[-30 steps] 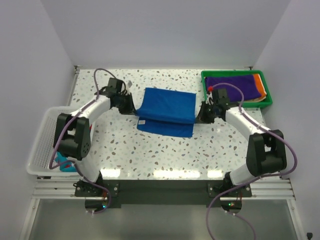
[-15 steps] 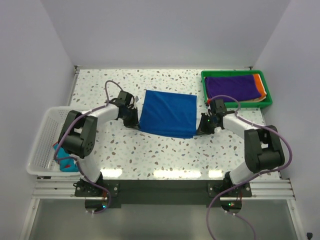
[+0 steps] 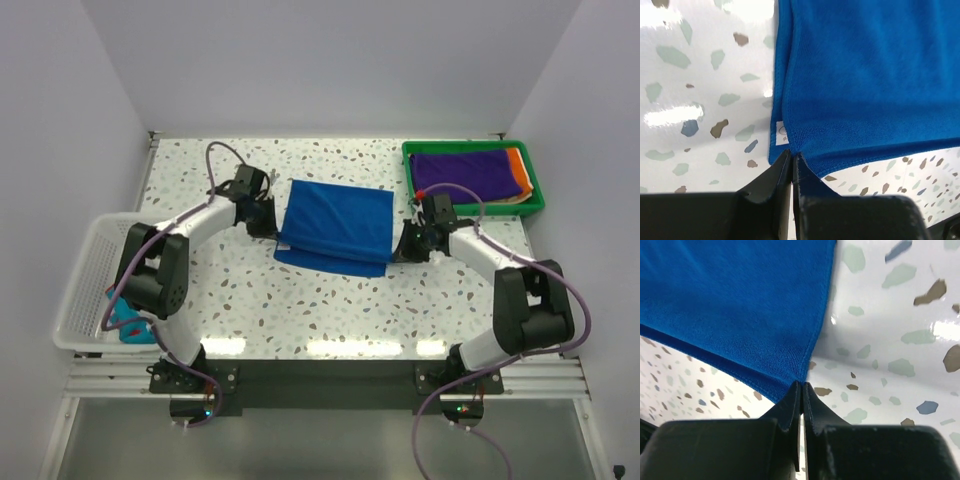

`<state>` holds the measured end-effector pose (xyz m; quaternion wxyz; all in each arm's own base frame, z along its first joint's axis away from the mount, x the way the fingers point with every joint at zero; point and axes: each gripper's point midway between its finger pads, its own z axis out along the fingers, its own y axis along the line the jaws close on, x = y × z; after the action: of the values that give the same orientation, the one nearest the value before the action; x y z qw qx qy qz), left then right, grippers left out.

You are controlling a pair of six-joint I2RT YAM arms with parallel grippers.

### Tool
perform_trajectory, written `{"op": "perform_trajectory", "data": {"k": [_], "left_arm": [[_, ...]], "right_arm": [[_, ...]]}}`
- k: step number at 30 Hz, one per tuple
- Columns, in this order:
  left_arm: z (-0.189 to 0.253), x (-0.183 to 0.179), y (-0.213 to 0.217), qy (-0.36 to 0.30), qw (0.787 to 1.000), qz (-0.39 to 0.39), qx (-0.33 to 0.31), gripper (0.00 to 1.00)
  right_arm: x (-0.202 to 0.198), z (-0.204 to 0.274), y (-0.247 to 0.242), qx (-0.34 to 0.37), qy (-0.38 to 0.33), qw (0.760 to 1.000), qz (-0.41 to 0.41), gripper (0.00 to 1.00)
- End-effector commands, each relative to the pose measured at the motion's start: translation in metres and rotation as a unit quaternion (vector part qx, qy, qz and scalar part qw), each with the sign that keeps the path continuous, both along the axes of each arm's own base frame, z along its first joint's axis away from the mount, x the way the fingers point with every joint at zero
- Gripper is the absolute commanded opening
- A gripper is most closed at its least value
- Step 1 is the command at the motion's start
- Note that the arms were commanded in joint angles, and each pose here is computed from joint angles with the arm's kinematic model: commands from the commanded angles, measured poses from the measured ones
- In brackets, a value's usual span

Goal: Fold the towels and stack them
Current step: Fold the towel

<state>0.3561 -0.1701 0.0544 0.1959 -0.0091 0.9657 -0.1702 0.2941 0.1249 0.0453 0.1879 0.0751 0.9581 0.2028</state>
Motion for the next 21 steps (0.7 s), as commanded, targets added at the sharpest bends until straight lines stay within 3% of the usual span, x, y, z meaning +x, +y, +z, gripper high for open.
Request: {"op": "perform_trajectory", "data": {"k": [1,6,9,13,16,21], "left_arm": [[0.040,0.037,0.013,-0.061,0.998,0.023,0.015,0.08],[0.083,0.100,0.013,-0.115,0.991,0.055,-0.049,0.06],[0.141,0.160,0.011,-0.200,0.972,0.071,-0.103,0.05],[0.176,0.204,-0.008,-0.258,0.949,0.050,-0.174,0.04],[0.189,0.234,-0.019,-0.295,0.933,0.033,-0.204,0.04],[0.198,0.268,-0.022,-0.347,0.908,0.027,-0.234,0.04]], "right_arm": [[0.037,0.046,-0.004,-0.006,-0.069,0.997,-0.017,0.00],[0.100,0.091,-0.020,-0.050,-0.154,0.984,-0.072,0.00],[0.150,0.114,-0.027,-0.069,-0.200,0.972,-0.103,0.00],[0.212,0.156,-0.041,-0.086,-0.273,0.947,-0.148,0.00],[0.246,0.181,-0.051,-0.090,-0.313,0.931,-0.165,0.00],[0.285,0.180,-0.064,-0.105,-0.338,0.919,-0.172,0.00]]}}
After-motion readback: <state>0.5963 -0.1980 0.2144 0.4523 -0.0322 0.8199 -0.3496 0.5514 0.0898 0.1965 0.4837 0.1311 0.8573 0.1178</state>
